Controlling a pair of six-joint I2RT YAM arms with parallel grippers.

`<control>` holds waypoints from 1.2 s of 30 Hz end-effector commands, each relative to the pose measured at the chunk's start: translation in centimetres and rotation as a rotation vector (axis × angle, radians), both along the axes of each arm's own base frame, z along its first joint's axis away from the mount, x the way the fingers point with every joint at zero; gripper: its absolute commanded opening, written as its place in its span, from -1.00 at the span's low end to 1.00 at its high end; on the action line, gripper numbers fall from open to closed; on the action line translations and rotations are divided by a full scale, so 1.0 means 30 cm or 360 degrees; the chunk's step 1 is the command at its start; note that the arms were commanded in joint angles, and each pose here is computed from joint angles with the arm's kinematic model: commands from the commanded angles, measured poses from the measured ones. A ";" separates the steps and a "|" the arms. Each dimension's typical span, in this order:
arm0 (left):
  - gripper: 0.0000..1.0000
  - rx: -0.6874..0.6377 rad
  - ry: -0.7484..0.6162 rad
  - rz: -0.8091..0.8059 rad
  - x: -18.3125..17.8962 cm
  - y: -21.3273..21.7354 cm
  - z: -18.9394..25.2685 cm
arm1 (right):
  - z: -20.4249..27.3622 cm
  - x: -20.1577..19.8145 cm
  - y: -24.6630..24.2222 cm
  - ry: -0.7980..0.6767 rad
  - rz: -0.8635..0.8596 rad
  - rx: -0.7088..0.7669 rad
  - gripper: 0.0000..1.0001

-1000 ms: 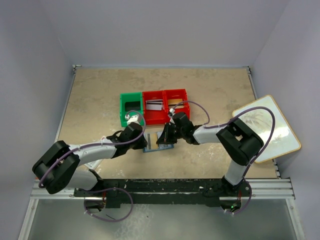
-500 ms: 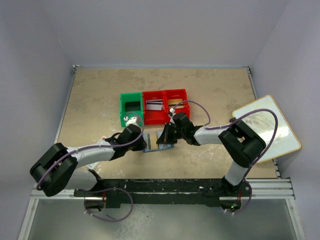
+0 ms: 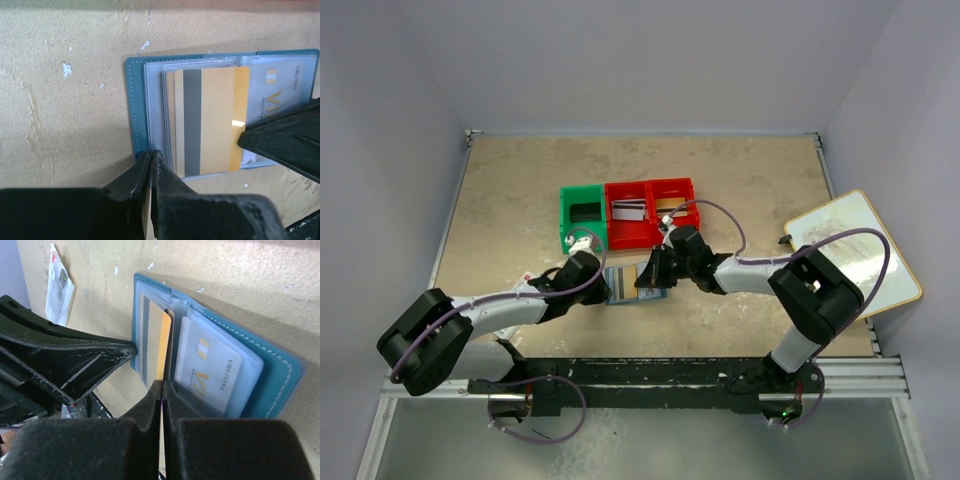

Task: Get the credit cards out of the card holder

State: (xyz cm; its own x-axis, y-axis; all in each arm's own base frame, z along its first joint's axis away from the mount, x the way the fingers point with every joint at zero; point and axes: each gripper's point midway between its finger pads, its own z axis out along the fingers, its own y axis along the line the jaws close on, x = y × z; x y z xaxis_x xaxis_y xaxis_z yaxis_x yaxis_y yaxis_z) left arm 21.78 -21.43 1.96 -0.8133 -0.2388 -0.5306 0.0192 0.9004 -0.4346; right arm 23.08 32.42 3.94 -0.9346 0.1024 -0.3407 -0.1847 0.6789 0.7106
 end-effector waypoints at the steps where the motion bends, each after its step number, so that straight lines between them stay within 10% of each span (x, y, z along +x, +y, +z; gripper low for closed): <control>1: -1.00 0.0139 0.0116 -0.0038 -0.072 0.062 -0.072 | 0.068 0.017 0.010 -0.0148 0.0029 0.0044 -1.00; 36: -0.83 0.0004 -0.0058 0.0103 -0.037 0.077 0.029 | -0.050 -0.055 -0.041 -0.0095 0.0003 0.0082 -1.00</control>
State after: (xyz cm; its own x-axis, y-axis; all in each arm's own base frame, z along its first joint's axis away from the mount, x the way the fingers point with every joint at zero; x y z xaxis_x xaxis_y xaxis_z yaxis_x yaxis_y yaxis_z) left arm 20.78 -20.21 2.21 -0.7924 -0.2620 -0.5509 0.0188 0.8922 -0.4513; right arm 21.64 30.84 2.33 -0.9165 0.1260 -0.3796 -0.2079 0.6607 0.7213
